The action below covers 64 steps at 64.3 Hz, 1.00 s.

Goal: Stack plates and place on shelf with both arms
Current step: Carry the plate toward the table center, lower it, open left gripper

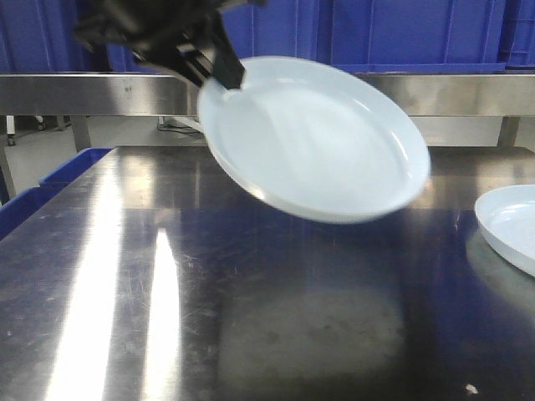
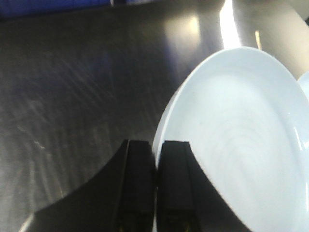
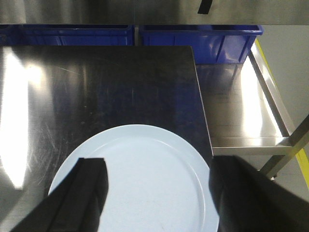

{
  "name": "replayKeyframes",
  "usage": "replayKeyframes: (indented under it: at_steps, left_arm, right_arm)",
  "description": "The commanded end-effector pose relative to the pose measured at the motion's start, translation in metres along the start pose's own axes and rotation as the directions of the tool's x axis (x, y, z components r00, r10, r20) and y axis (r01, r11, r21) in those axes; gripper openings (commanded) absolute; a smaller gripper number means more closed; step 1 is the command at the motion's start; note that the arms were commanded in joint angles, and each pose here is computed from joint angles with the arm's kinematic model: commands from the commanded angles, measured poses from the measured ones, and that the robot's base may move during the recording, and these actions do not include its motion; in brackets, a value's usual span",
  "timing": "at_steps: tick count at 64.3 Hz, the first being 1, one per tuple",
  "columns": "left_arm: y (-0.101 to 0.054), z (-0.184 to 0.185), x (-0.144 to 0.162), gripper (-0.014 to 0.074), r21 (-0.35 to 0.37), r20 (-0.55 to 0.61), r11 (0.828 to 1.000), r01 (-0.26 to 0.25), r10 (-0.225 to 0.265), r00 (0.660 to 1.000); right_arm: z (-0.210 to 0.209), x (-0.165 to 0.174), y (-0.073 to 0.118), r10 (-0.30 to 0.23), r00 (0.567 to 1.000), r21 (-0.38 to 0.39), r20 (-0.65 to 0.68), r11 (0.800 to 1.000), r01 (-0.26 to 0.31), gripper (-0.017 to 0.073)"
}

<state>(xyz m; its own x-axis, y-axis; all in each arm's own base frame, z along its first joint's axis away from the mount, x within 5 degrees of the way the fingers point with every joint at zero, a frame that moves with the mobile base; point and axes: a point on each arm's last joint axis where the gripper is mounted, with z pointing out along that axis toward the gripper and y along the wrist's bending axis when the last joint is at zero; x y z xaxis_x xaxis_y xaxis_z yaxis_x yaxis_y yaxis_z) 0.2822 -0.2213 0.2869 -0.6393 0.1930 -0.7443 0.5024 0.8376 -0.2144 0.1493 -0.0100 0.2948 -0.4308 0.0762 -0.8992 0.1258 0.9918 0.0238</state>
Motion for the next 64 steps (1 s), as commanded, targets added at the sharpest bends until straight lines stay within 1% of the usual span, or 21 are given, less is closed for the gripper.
replayKeyframes:
  at_steps: [1,9,19,40,53,64]
  left_arm:
    - [-0.011,-0.006,-0.019,0.0099,0.04,0.134,0.999,0.005,-0.01,0.991]
    - [-0.009,0.014,-0.011,0.0099,0.03,0.094,1.0,0.008,-0.011,0.995]
    - [-0.007,0.027,-0.005,0.0099,0.022,0.068,1.0,0.01,-0.012,0.998]
    - [-0.005,0.041,0.002,0.0099,0.012,0.045,1.0,0.01,-0.011,0.999]
    - [-0.005,0.042,0.001,0.0099,0.012,0.061,1.0,0.002,-0.003,0.998]
    - [-0.002,0.052,0.008,0.0099,0.002,0.022,1.0,0.0,0.0,1.0]
  right_arm:
    - [-0.005,-0.019,0.003,-0.008,0.993,-0.026,0.116,1.0,0.011,0.0549]
    - [-0.005,-0.019,0.003,-0.008,0.993,-0.026,0.116,1.0,0.011,0.0549]
    - [-0.005,-0.019,0.003,-0.008,0.993,-0.026,0.116,1.0,0.011,0.0549]
    - [-0.005,-0.019,0.003,-0.008,0.993,-0.026,0.116,1.0,0.011,0.0549]
    - [-0.005,-0.019,0.003,-0.008,0.993,-0.026,0.116,1.0,0.011,0.0549]
    - [-0.005,-0.019,0.003,-0.008,0.993,-0.026,0.116,1.0,0.011,0.0549]
